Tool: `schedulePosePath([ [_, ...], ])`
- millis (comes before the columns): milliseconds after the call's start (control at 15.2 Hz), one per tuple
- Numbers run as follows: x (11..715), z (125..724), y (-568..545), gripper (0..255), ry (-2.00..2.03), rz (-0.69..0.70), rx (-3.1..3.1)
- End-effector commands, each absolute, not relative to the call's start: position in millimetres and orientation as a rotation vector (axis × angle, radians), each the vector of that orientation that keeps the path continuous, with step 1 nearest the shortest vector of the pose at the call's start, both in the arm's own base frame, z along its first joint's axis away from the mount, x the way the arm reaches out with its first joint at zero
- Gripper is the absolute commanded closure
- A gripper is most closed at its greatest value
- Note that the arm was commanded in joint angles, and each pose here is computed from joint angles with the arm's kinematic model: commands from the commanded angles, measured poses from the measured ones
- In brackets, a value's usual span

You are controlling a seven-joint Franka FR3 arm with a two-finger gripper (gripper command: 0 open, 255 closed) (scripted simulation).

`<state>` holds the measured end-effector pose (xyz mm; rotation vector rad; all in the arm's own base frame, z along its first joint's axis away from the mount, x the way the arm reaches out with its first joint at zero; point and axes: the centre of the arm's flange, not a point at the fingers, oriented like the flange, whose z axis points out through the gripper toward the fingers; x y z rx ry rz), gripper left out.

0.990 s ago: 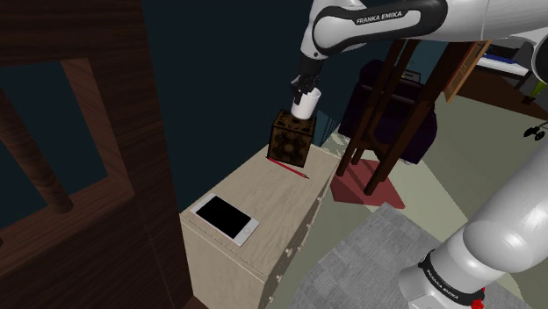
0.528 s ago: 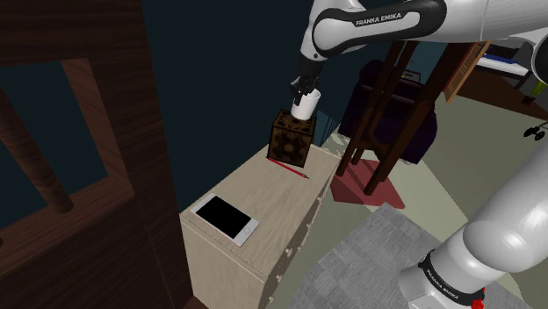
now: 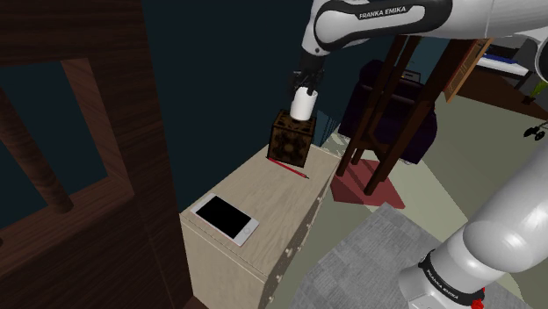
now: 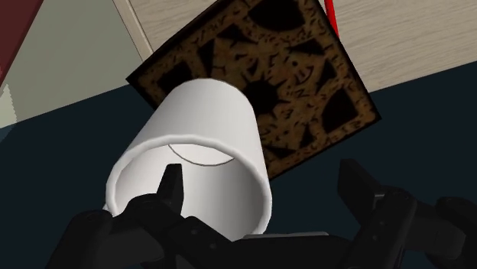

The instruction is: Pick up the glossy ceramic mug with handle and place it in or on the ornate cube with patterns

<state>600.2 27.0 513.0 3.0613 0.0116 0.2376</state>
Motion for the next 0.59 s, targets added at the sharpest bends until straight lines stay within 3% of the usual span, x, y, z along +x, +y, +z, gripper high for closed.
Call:
schedulePosePath([
  [0, 596, 537, 28, 0, 0.012, 0.237, 3.061],
  [528, 595, 547, 29, 0, 0.012, 0.237, 3.061],
])
